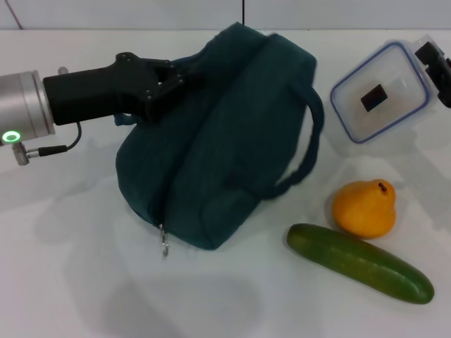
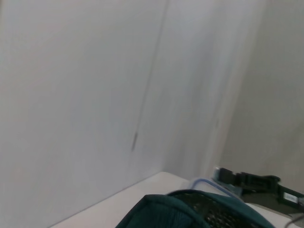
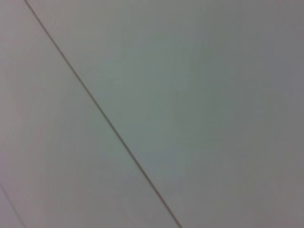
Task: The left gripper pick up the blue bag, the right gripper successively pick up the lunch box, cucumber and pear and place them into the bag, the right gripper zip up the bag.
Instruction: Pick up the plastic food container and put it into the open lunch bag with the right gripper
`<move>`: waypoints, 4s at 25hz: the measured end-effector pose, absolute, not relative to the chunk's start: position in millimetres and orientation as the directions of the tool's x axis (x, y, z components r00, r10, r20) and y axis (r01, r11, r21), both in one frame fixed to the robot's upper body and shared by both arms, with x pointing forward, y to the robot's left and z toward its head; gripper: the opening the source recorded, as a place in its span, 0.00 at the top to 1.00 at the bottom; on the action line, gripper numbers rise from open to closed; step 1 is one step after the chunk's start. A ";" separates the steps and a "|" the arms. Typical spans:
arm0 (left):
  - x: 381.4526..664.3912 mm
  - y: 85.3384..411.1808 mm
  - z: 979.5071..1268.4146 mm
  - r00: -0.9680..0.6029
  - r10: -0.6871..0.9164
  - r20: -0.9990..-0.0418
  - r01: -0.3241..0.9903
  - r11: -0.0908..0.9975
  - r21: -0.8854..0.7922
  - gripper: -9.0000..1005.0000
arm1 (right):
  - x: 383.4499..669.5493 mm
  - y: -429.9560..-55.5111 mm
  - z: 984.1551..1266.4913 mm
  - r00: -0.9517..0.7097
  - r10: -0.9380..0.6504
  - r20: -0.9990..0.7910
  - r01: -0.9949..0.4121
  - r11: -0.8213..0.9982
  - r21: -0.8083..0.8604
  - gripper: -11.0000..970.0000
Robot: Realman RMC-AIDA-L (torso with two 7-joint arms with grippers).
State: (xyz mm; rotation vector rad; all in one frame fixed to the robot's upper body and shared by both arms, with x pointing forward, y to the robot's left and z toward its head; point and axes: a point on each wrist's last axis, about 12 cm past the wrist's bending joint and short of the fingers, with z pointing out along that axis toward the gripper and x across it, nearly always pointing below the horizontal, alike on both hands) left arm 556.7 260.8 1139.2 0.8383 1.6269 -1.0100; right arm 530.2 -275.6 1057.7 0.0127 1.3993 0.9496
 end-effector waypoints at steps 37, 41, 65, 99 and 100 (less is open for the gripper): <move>558.5 254.5 1133.1 -0.222 0.075 -0.972 0.897 0.407 -0.173 0.95 | 605.4 -245.0 1179.4 -0.177 0.553 -0.814 -0.880 0.282 0.383 0.89; 558.0 252.3 1132.2 -0.215 0.080 -0.973 0.902 0.398 -0.167 0.95 | 614.0 -228.8 1190.4 -0.201 0.539 -0.818 -0.896 0.236 0.376 0.89; 562.7 249.5 1126.1 -0.226 0.079 -0.971 0.889 0.424 -0.173 0.95 | 602.6 -215.7 1170.1 -0.300 0.383 -0.874 -0.898 0.196 0.394 0.89; 569.7 243.8 1123.6 -0.234 0.080 -0.969 0.882 0.438 -0.177 0.95 | 590.0 -186.7 1132.6 -0.352 -0.013 -0.936 -0.914 0.218 0.341 0.89; 569.7 243.8 1123.6 -0.234 0.080 -0.969 0.882 0.438 -0.177 0.95 | 591.3 -185.7 1134.1 -0.348 -0.016 -0.937 -0.916 0.218 0.336 0.89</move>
